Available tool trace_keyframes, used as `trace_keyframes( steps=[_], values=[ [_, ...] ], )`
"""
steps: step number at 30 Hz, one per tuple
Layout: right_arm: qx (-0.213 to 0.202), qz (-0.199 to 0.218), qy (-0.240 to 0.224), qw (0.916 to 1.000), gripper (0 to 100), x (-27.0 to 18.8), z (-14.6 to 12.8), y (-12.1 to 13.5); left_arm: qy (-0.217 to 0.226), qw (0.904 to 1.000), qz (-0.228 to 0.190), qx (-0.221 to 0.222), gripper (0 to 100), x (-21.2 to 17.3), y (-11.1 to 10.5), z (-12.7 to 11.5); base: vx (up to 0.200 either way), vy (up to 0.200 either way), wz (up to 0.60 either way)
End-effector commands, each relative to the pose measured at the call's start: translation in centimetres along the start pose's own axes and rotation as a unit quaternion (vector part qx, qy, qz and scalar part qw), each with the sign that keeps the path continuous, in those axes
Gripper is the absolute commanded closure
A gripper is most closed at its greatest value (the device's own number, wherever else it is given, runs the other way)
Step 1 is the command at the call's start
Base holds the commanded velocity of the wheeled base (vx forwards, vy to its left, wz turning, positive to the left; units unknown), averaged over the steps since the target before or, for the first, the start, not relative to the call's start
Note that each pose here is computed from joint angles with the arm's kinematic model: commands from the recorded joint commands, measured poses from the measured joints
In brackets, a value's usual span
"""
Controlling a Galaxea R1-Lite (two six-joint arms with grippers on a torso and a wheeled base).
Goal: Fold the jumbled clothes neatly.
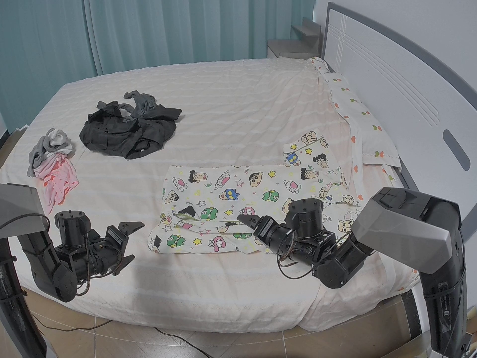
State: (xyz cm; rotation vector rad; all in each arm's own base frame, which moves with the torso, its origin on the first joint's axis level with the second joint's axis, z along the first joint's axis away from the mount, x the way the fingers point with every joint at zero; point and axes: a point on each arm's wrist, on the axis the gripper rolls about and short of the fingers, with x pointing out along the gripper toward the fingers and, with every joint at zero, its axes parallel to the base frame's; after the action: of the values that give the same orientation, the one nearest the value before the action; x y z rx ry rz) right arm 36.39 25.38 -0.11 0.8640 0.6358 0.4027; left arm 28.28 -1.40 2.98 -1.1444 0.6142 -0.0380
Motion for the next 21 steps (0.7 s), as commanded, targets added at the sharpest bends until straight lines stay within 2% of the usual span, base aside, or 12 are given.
trace_keyframes(
  steps=[1, 5, 10, 16, 21],
  values=[
    [-0.016, -0.012, -0.001, 0.9998, 0, 1.7, 0.0, -1.1, 0.001, 1.0000, 0.001, 0.000, 0, 0.0, 0.1, -0.1, 0.000, 0.000, 0.00],
    [-0.031, -0.019, -0.004, 0.9993, 0, 2.5, 0.5, -1.5, 0.001, 1.0000, 0.001, -0.001, 0, 0.0, 0.1, 0.0, 0.000, 0.000, 0.00],
    [-0.033, -0.027, -0.028, 0.9987, 0, 2.9, 1.7, -0.7, 0.000, 1.0000, 0.002, 0.000, 0, 0.0, 0.1, -0.1, 0.000, 0.000, 0.00],
    [-0.034, -0.030, -0.022, 0.9987, 0, 1.3, 1.5, 0.4, -0.004, 0.9999, 0.011, 0.009, 0, 0.3, 0.4, -0.2, 0.000, 0.000, 0.00],
    [-0.023, -0.030, -0.031, 0.9988, 0, -1.5, 2.9, 1.4, 0.000, 0.9998, 0.009, 0.016, 0, 0.3, 0.2, -0.4, 0.000, 0.000, 0.00]
  ],
)
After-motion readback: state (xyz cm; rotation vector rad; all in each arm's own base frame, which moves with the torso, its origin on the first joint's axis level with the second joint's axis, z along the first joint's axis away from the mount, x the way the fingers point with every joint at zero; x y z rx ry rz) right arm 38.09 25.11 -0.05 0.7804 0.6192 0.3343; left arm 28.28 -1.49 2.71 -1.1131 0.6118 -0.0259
